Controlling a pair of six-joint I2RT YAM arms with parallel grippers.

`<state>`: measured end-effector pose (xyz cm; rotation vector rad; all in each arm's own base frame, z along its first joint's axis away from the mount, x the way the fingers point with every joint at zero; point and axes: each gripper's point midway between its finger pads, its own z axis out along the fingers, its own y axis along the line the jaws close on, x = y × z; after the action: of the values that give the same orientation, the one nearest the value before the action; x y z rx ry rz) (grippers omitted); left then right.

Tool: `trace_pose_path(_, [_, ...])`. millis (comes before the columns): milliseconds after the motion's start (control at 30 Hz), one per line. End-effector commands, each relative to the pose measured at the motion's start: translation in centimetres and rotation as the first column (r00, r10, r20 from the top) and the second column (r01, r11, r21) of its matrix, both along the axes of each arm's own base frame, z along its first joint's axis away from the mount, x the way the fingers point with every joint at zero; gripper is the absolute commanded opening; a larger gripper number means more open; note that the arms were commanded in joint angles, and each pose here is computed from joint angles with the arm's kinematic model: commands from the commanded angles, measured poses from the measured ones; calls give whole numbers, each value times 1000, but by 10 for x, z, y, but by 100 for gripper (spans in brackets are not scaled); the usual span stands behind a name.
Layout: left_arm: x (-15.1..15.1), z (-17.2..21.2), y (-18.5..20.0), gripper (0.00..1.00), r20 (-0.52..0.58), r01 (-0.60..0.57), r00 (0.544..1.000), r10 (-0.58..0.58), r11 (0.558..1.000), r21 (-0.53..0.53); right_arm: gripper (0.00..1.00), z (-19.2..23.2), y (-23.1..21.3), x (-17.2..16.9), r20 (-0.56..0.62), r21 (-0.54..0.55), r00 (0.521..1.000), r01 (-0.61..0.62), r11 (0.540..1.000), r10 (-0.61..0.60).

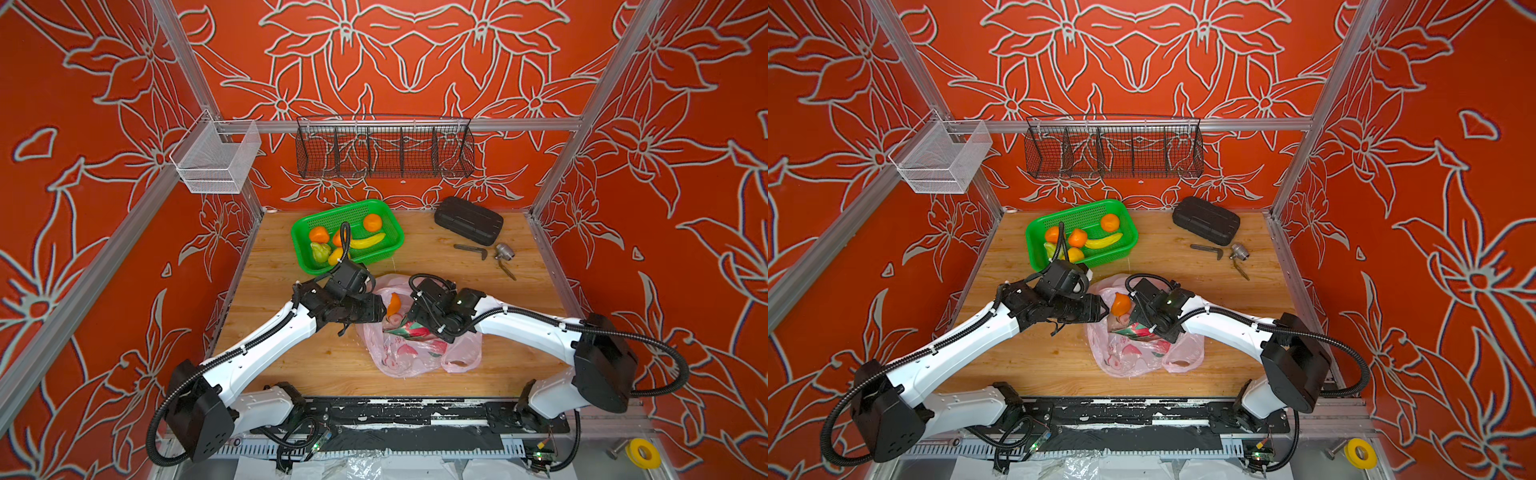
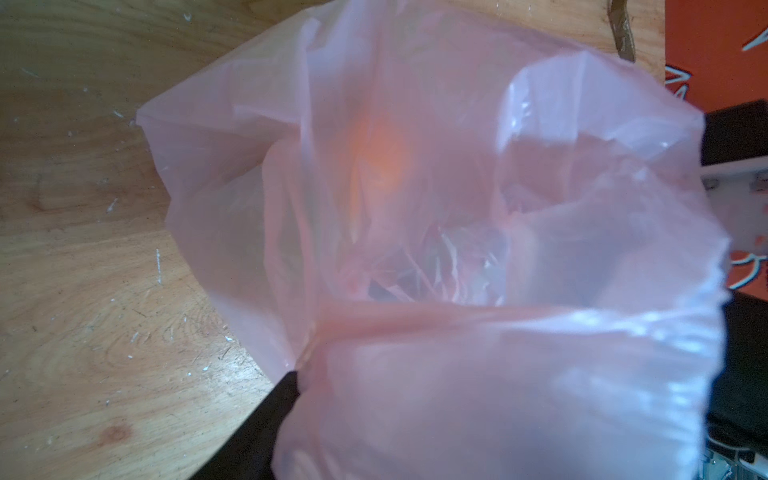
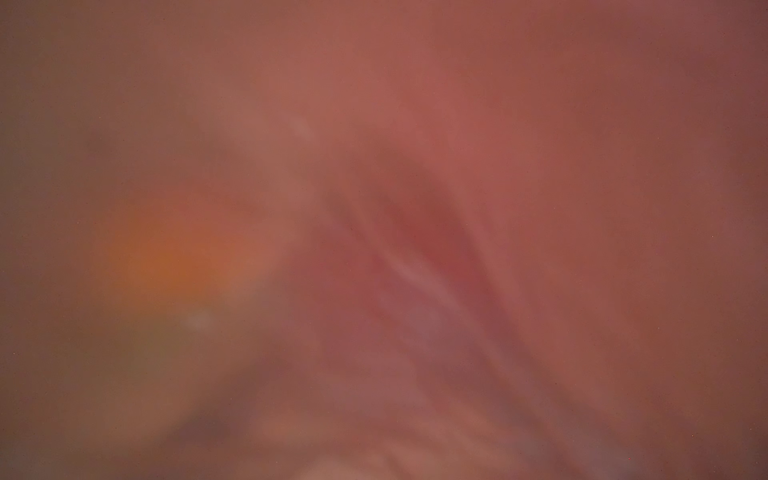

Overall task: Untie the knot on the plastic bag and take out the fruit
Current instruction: 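Reach into the bag toward the dragon fruit with the right gripper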

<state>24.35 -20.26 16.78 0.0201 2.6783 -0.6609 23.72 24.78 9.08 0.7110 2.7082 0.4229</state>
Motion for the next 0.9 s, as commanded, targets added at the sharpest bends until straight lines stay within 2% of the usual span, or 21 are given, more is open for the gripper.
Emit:
trace_pose_path(0, [-1, 2, 5, 67, 16, 9, 1000, -9, 999, 39, 97, -5, 0, 15, 32, 52, 991, 128, 990, -129])
trace_pose_path(267, [-4, 1, 5, 67, 11, 16, 1000, -16, 999, 34, 97, -25, -8, 26, 29, -3, 983, 181, 983, -181])
trace_pose_path(467, [-4, 2, 6, 67, 18, 9, 1000, -10, 999, 33, 97, -37, -16, 22, -45, -164, 990, 124, 979, -133])
trace_pose_path(567, [-4, 3, 8, 67, 25, 5, 1000, -6, 999, 37, 97, -51, -12, 19, -81, -171, 990, 96, 981, -112])
trace_pose_path(667, [-5, 1, 10, 67, 24, 2, 1000, -3, 999, 40, 97, -59, -4, 19, -105, -130, 992, 63, 989, -77])
trace_pose_path(867, [-6, 0, 14, 68, 19, -17, 1000, 16, 999, 46, 74, -36, -9, 29, -4, -134, 1000, -4, 991, 3])
